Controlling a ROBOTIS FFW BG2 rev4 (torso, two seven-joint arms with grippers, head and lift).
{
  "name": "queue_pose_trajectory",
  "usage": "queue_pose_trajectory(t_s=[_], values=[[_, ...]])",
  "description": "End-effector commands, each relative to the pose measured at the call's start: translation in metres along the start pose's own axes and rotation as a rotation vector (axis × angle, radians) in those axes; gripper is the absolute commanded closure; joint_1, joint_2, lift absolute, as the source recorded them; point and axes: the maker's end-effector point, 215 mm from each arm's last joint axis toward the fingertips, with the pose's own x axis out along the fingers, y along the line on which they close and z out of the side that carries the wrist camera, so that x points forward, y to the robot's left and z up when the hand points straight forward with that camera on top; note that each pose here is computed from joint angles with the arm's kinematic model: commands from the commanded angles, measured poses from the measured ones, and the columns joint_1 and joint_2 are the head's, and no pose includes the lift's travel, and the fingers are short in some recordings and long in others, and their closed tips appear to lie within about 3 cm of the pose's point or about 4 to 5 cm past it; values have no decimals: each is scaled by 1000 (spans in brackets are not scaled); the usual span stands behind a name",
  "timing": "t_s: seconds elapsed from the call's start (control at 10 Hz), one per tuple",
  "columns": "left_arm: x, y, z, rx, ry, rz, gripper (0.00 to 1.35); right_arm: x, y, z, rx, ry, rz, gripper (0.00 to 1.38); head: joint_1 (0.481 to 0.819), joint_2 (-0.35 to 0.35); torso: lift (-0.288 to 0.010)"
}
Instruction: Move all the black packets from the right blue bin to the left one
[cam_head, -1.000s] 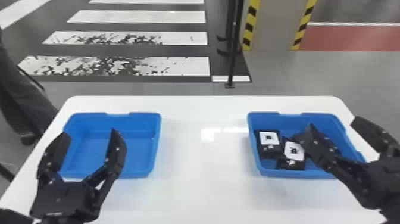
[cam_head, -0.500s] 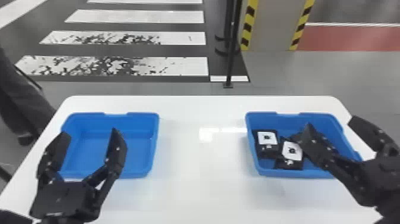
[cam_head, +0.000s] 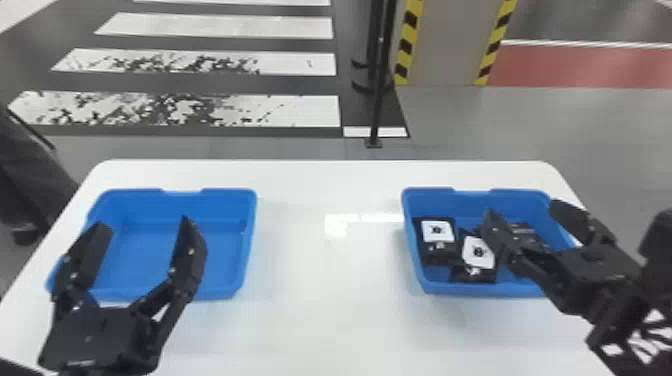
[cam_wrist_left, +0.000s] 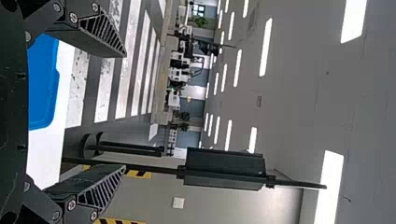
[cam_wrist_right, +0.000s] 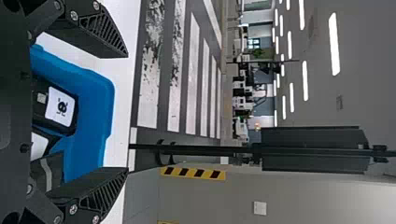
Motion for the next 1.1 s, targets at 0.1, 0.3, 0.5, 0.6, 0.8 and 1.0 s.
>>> queue_pose_trajectory(t_s=[0.1, 0.3, 0.5, 0.6, 0.8, 1.0], values=[[0, -1, -4, -10, 7, -3, 199, 33, -7, -30, -6, 98, 16, 163, 695, -50, -140], [-1, -1, -5, -14, 9, -7, 203, 56, -17, -53, -2, 157, 22, 167, 695, -49, -140], [-1, -3, -6, -18, 10, -13, 205, 76, -22, -73, -15, 218, 12, 167, 695, -59, -140], [-1, -3, -7, -17, 9, -16, 205, 85, -14, -82, -16, 243, 33, 167, 695, -63, -140], [-1, -4, -9, -23, 10, -17, 205, 95, -10, -110, -6, 315, 54, 176, 695, -53, -140], [-1, -2, -8, -24, 7, -12, 205, 100, -8, -121, -12, 341, 56, 186, 695, -45, -140]])
